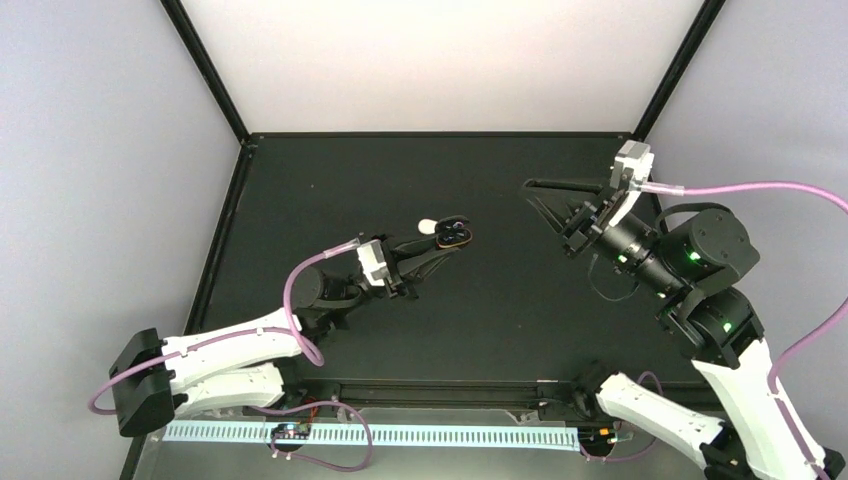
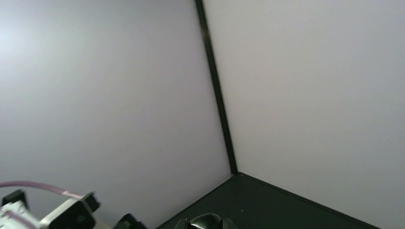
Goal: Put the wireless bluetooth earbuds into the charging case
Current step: Place the earbud in the charging case.
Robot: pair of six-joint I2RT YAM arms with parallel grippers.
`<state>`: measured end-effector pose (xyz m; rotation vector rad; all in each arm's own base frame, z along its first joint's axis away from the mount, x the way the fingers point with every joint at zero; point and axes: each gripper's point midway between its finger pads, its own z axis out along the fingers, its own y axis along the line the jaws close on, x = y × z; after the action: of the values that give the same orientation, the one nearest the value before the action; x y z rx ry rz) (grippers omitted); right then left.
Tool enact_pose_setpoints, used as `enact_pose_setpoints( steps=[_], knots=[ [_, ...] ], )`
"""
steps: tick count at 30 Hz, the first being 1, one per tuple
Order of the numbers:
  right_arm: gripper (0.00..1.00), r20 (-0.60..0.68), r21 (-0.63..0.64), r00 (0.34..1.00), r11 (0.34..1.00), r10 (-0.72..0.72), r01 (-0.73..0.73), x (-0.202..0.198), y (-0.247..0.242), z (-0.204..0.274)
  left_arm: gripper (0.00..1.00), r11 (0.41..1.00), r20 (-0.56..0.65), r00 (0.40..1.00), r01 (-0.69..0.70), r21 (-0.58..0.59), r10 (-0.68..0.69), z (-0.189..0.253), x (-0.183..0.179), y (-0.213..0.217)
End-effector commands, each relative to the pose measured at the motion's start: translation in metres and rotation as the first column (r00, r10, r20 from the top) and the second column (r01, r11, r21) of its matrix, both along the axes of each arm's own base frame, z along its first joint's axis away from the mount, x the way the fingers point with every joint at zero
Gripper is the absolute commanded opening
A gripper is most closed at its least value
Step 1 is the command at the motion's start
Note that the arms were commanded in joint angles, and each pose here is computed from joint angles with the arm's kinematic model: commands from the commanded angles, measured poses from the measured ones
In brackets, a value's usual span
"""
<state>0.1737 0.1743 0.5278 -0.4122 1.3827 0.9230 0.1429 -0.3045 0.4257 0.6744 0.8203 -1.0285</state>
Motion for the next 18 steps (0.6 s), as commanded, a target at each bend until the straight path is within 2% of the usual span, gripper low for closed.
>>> enact_pose_setpoints(
  steps=[1,9,18],
  knots=[
    [0.13,0.017,-0.068,0.992,0.99,0.125,-0.124,-0.02,0.024,0.003,0.01,0.994,0.072,0.997,-0.014,-0.105,0.021,0.03,-0.006,0.017],
    [0.12,0.052,-0.168,0.973,0.963,0.223,-0.212,-0.043,0.066,0.008,0.02,0.996,0.045,0.999,-0.005,-0.092,0.009,0.013,-0.013,0.029],
    [0.11,0.054,-0.324,0.954,0.909,0.296,-0.264,-0.067,0.133,-0.014,0.02,0.995,0.001,1.0,-0.022,-0.096,0.022,-0.002,-0.02,0.052]
  ],
)
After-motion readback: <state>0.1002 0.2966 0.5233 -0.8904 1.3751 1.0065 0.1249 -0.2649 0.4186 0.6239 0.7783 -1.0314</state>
